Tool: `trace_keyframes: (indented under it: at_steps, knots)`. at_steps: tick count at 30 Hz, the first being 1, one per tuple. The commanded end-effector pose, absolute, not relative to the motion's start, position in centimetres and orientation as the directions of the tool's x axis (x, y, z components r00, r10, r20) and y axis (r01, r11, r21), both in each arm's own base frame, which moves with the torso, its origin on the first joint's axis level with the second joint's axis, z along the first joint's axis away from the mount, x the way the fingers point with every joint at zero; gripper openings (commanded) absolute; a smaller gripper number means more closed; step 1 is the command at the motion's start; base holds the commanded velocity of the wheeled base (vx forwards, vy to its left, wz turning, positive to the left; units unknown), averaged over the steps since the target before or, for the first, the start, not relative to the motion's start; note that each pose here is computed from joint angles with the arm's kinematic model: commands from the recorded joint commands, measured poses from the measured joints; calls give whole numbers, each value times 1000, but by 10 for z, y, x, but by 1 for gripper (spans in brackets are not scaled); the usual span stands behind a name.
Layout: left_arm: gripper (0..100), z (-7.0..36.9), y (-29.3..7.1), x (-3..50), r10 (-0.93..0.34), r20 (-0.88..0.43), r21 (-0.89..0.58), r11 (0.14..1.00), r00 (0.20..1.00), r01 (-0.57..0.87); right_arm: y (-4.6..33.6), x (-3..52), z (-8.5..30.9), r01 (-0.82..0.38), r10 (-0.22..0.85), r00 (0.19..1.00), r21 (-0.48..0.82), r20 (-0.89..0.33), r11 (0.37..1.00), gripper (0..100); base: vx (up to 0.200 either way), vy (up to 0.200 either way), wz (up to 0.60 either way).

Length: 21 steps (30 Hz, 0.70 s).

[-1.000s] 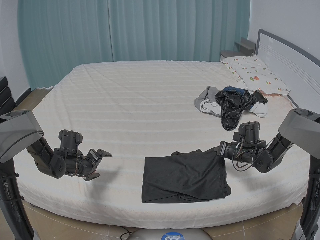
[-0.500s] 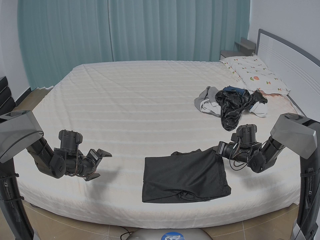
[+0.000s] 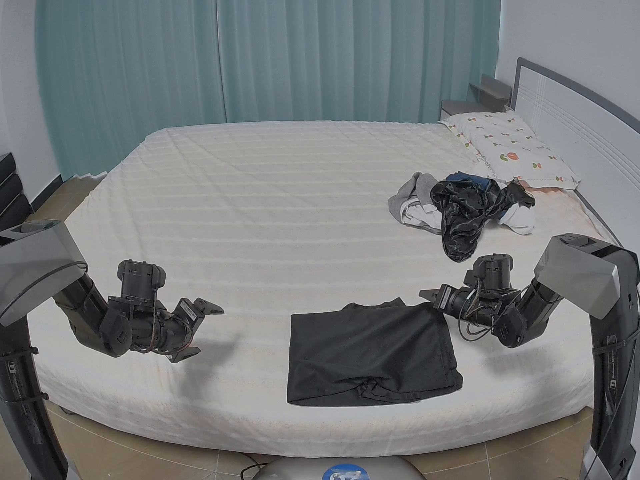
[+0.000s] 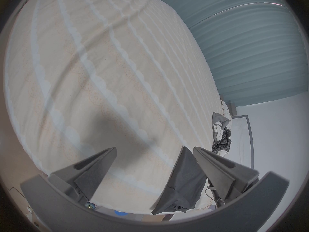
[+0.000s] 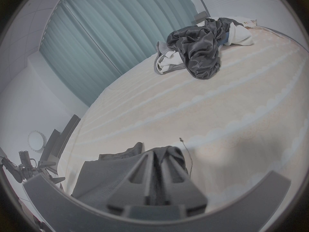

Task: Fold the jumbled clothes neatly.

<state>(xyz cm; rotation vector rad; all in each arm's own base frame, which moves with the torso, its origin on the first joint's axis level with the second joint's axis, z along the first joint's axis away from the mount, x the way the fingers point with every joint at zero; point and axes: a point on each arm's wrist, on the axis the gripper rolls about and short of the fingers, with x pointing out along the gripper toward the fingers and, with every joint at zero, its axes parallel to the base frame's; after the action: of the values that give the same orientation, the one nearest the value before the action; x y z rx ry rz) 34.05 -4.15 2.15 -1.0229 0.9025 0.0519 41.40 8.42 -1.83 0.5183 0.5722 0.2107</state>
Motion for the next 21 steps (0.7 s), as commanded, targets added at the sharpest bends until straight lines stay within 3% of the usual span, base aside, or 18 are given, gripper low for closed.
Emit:
trace_keyframes:
  at_steps: [1,9,15,21]
  knots:
    - [100,21,-42,341,-357,-671,-713,552,650,-432,74,397,-2,-48,338,824,538,-455,842,100,0,0,0]
    - [100,21,-41,341,-356,-671,-713,551,650,-433,65,331,15,-101,418,758,544,-500,833,100,0,0,0]
    - [100,21,-42,341,-357,-670,-714,552,651,-431,59,285,0,-165,488,663,526,-567,834,100,0,0,0]
    - [100,21,-42,341,-357,-670,-714,552,651,-431,61,270,-9,-194,504,632,510,-588,838,100,0,0,0]
